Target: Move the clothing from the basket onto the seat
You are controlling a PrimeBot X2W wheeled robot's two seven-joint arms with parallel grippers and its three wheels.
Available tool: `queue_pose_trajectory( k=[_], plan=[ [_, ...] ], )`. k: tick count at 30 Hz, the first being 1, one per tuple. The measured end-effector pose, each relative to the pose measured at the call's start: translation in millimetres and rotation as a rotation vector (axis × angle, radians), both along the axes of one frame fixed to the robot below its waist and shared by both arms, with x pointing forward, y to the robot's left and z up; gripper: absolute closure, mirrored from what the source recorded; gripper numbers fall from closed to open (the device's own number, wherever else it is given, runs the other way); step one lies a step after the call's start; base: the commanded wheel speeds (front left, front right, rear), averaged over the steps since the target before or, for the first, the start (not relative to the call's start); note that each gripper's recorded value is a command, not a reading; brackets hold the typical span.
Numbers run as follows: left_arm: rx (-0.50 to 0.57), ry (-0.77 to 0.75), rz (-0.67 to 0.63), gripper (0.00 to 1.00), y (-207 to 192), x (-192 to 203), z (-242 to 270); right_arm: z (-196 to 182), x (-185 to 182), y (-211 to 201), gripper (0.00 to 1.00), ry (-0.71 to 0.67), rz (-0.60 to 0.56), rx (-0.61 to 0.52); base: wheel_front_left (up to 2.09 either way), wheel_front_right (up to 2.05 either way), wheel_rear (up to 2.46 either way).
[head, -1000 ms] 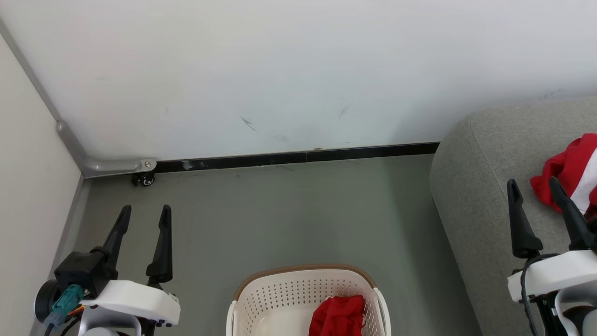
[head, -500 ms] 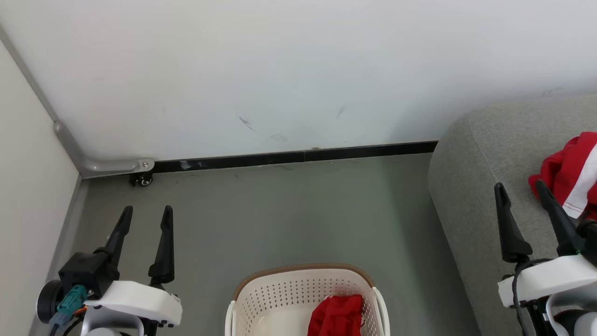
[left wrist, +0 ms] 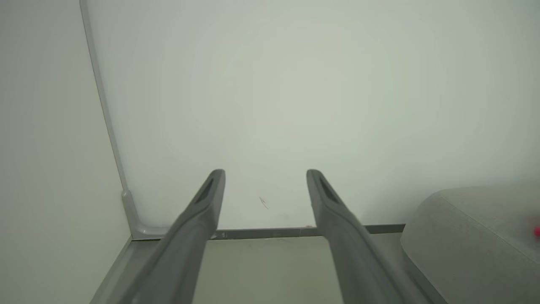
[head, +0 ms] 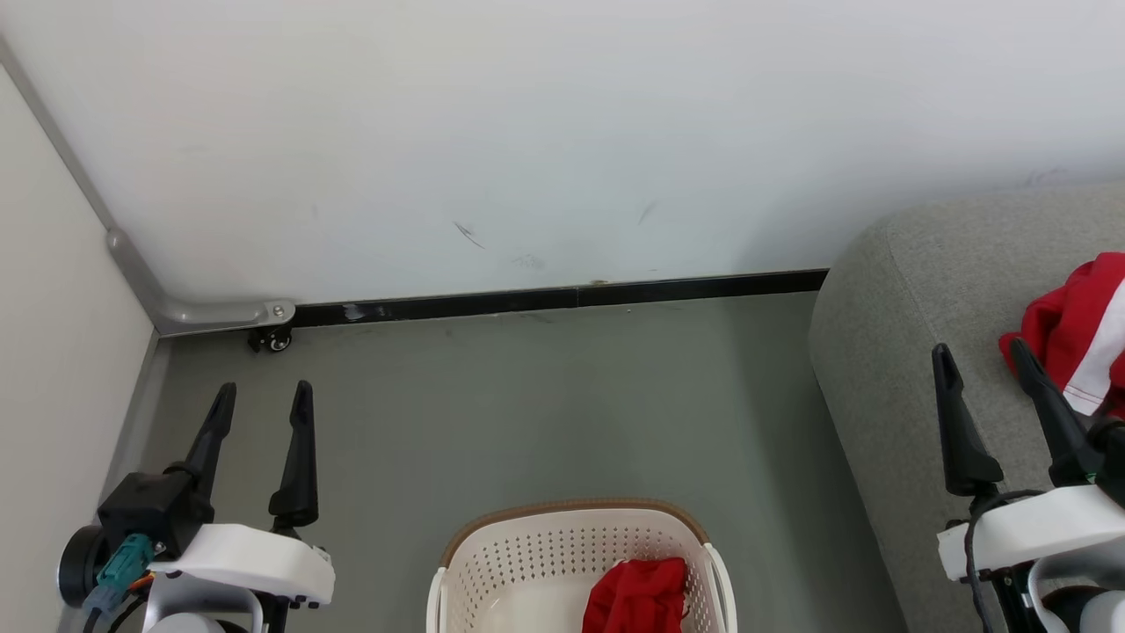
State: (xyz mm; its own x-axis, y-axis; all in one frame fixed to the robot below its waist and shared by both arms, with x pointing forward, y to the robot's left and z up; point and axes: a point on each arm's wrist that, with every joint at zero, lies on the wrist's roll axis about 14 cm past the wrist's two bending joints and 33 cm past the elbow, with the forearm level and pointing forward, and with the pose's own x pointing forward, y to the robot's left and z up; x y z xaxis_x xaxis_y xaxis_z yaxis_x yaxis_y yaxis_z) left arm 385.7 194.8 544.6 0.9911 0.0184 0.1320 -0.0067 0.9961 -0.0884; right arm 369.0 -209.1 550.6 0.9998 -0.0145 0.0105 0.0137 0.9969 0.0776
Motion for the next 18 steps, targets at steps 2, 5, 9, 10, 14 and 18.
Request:
queue_pose_trajectory(
  k=[2, 5, 9, 10, 14, 18],
  plan=[
    [-0.001, -0.002, 0.005, 0.0, 1.6, -0.1, 0.8, -0.6, -0.5, -0.3, 0.0, 0.001, -0.001, 0.0, 0.0, 0.0, 0.0],
    [-0.002, -0.003, 0.008, 0.0, 2.6, -0.4, 0.8, -0.6, -0.4, -0.4, 0.0, 0.0, -0.001, 0.0, 0.0, 0.0, 0.0],
    [0.002, -0.005, 0.0, 0.0, 0.0, -0.3, 1.1, -0.1, -0.3, 0.3, 0.0, -0.004, 0.001, 0.0, 0.0, 0.0, 0.0],
    [0.002, -0.006, -0.006, 0.0, -0.6, -0.1, 1.1, -0.3, -0.3, 0.7, 0.0, -0.004, 0.002, 0.0, 0.0, 0.0, 0.0],
    [0.002, -0.013, -0.025, 0.0, -5.2, 0.7, 3.0, -0.7, -0.9, -0.1, 0.0, -0.004, -0.001, 0.0, 0.0, 0.0, 0.0],
    [0.008, -0.018, -0.047, 0.0, -11.0, 1.5, 4.0, -1.9, -1.3, -1.6, 0.0, -0.001, -0.005, 0.0, 0.0, 0.0, 0.0]
  ],
)
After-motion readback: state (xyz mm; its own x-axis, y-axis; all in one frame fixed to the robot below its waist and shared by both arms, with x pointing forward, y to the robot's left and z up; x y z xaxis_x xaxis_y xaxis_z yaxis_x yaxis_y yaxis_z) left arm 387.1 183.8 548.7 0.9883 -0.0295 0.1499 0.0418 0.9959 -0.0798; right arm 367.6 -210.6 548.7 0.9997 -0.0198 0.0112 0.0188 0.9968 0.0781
